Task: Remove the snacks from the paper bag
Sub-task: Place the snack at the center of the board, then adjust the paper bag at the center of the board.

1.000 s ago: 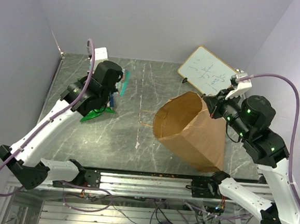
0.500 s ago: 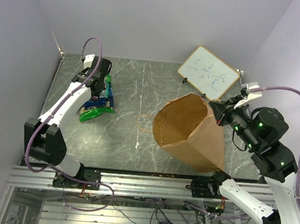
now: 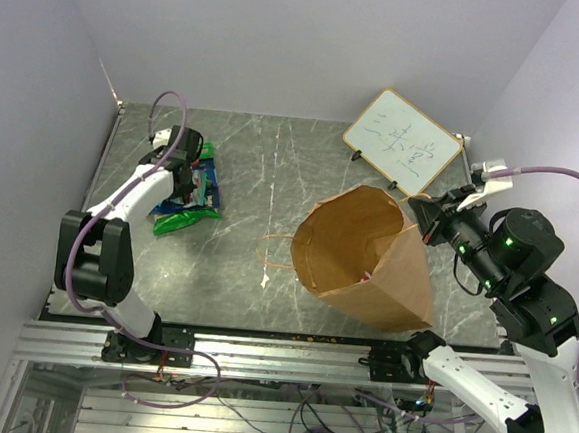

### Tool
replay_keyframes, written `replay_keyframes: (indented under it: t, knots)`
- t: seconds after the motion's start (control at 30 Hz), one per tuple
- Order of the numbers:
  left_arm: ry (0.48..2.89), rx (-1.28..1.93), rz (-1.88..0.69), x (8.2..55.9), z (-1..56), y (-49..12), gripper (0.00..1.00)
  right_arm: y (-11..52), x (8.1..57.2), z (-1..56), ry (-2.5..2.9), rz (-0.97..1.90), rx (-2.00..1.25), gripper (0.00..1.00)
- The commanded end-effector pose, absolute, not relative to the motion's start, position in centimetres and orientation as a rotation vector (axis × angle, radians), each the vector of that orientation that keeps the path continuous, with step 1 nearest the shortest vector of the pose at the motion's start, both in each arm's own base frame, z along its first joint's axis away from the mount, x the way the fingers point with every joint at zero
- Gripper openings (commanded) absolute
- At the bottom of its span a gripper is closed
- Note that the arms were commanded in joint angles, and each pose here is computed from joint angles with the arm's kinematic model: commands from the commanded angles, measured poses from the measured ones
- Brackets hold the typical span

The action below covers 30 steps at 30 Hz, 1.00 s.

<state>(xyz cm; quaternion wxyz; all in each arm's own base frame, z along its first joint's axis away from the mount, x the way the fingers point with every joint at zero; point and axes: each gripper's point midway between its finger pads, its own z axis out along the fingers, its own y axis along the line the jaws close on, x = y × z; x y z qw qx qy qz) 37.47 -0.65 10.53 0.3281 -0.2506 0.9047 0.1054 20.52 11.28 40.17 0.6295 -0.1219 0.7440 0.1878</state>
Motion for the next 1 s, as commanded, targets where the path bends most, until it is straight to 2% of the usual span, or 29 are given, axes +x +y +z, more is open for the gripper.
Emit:
replay_keyframes:
  t: [0.0,0.07,0.17,0.2,0.33,0.43,0.53,0.67,0.83,0.9,0.97]
  knots:
    - [2.391,-0.672,0.206,37.4,11.9,-1.4,0.49,11.0,20.5,40.8,1.698,0.425,-0.266,0.0]
    - [2.357,-0.669,0.119,37.0,14.1,-2.1,0.64,10.9,20.8,40.7,1.709,0.398,-0.271,0.0]
    - [2.315,-0.65,-0.052,35.9,17.2,-3.8,0.97,10.7,21.3,40.4,1.722,0.359,-0.279,0.0]
    - [2.307,-0.632,-0.118,35.6,18.1,-4.6,1.0,10.6,21.5,40.2,1.727,0.35,-0.279,0.0]
    - [2.302,-0.551,-0.38,33.5,21.1,-7.8,1.0,10.7,21.9,40.3,1.736,0.342,-0.268,0.0]
    - [2.28,-0.328,-0.824,31.9,22.5,-14.2,0.95,10.8,22.1,40.4,1.738,0.349,-0.248,0.0]
    - [2.23,-0.054,-1.21,28.3,23.4,-22.0,0.95,11.0,22.3,40.2,1.736,0.364,-0.233,0.0]
    - [2.276,0.195,-1.352,23.7,21.1,-28.1,1.0,11.1,22.1,39.8,1.75,0.38,-0.217,0.0]
    - [2.238,0.347,-1.524,20.2,22.6,-31.5,0.97,10.5,21.5,40.3,1.747,0.41,-0.144,0.0]
    - [2.212,0.396,-1.539,19.2,23.4,-31.7,0.93,10.3,21.2,40.4,1.743,0.43,-0.113,0.0]
    - [2.218,0.426,-1.525,18.7,23.5,-31.4,0.84,10.4,21.1,40.0,1.753,0.445,-0.095,0.0]
